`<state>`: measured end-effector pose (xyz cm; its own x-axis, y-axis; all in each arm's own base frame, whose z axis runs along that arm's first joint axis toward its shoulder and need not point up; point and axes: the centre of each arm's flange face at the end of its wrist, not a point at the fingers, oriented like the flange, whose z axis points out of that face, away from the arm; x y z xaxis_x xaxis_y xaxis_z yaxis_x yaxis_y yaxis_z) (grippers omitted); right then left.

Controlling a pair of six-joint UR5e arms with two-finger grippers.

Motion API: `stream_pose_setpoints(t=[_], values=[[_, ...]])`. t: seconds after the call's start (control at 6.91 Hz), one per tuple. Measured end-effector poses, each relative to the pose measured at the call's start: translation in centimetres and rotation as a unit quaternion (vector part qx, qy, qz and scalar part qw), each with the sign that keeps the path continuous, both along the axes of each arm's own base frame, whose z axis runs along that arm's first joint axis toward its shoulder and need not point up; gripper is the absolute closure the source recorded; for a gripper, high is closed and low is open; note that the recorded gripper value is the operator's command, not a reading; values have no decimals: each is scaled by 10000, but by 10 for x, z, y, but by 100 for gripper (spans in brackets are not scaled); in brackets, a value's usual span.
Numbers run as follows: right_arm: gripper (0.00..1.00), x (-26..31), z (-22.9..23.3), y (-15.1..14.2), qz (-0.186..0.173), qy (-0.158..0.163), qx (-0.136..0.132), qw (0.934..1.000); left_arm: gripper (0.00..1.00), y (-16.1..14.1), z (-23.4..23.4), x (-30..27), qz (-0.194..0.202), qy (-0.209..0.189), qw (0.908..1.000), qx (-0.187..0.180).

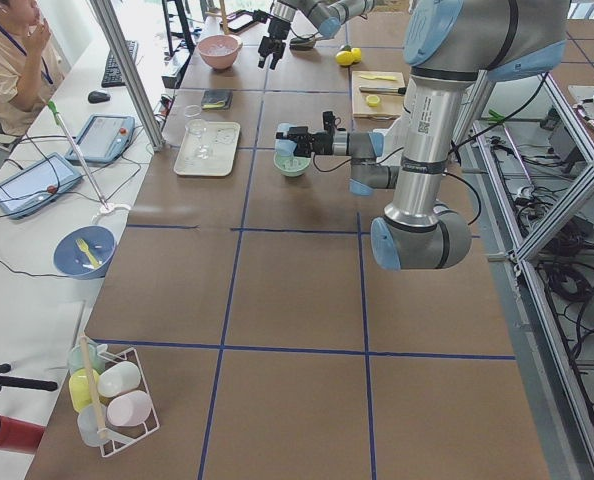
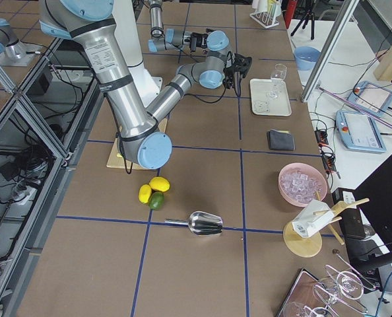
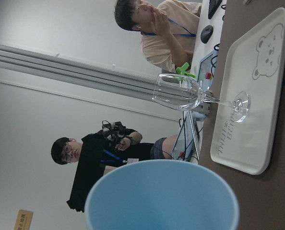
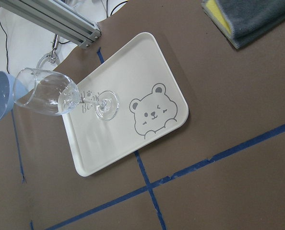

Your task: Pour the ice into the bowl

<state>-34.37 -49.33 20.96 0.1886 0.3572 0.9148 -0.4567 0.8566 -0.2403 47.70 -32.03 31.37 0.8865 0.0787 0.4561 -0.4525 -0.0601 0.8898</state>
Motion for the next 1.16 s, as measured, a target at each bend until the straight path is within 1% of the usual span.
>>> stream_pose_setpoints(t=[0.29,0.43,0.87,1.01,1.16], values=[[0,-1,1,0,-12,3,-8,10000,100,0,27,-10,-12,-102,9999,-58],[0,-1,1,0,-19,4,-12,10000,100,1,41,-15,-7,-7,10000,-99],[0,-1,0,1,-32,-1,-10,10000,100,5,91,-37,-4,670,9973,-286],[0,-1,-2,2,-35,-12,2,10000,100,6,103,-44,-16,1135,9929,-365],[0,-1,-3,2,-36,-18,8,10000,100,7,115,-50,6,1662,9850,-457]])
